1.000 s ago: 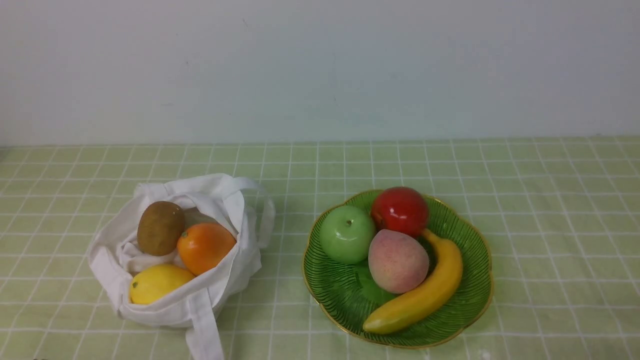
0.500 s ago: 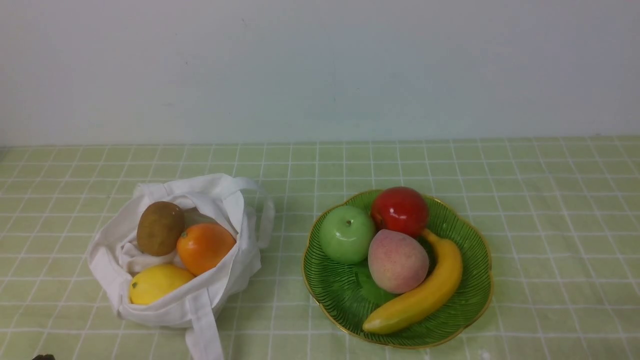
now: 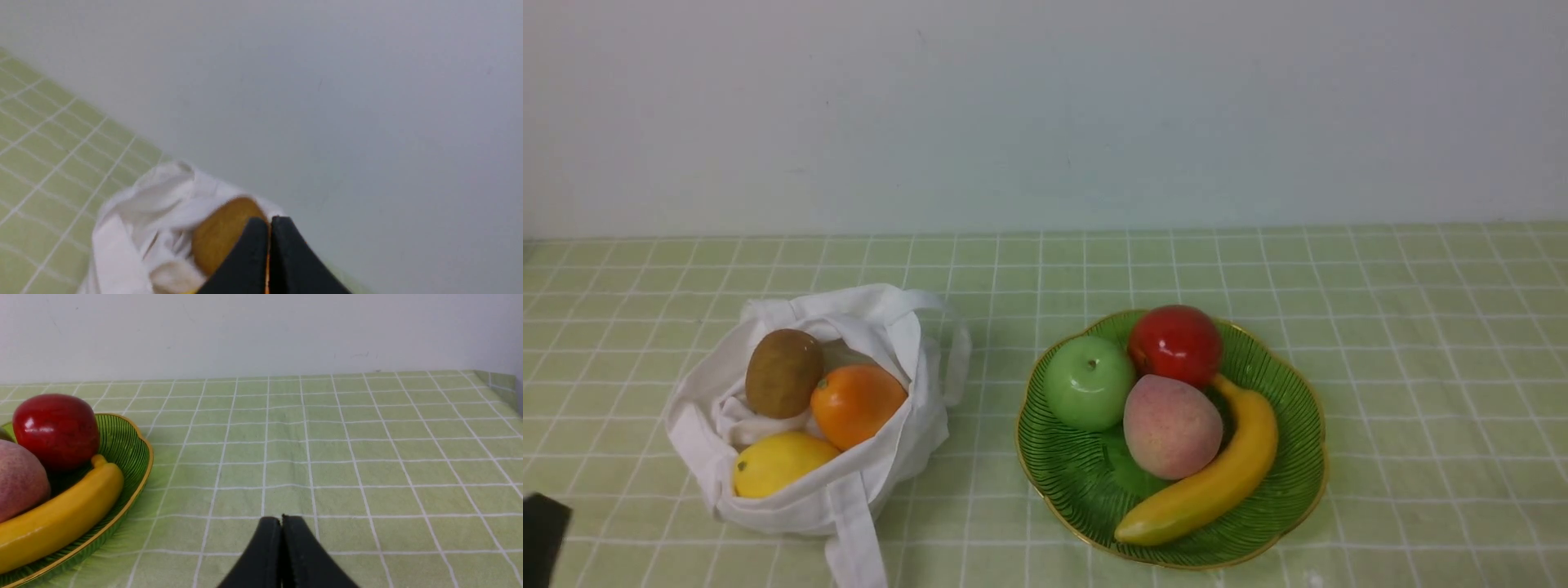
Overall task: Take the fruit out of the bag on the green coffee tablecloth and place them on the plate.
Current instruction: 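Reach into the cloth bag and grasp the kiwi with the left gripper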
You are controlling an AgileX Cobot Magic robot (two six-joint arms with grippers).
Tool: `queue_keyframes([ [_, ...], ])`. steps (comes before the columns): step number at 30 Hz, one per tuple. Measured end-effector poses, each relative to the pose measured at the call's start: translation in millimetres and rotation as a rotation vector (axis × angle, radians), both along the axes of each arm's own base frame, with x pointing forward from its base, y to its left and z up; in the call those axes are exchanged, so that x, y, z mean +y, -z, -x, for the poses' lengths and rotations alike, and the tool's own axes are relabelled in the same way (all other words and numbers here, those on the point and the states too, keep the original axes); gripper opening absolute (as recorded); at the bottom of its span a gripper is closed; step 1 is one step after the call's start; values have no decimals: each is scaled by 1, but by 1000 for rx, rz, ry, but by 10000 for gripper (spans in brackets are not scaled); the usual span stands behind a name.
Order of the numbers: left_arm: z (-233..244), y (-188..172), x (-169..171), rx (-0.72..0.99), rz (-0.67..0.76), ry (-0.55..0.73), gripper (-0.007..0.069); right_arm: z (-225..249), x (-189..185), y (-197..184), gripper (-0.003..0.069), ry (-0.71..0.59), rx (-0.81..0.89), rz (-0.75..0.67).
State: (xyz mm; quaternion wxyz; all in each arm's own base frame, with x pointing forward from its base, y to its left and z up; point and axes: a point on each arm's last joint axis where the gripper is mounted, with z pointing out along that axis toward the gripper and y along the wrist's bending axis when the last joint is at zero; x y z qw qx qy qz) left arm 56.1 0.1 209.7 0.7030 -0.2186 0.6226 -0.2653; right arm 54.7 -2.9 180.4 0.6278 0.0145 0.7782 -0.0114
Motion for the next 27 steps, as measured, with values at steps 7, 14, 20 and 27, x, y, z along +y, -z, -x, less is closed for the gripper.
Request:
queue_keyframes([
  [7,11,-59,-2,-129,-99,6,-8,0,0,0,-15,0,0,0],
  [14,-37,-103,-27,502,-402,330,-8,0,0,0,-15,0,0,0],
  [20,-100,-101,-30,876,-562,481,-8,0,0,0,-15,0,0,0],
  [27,-157,-95,-33,962,-702,587,-8,0,0,0,-15,0,0,0],
])
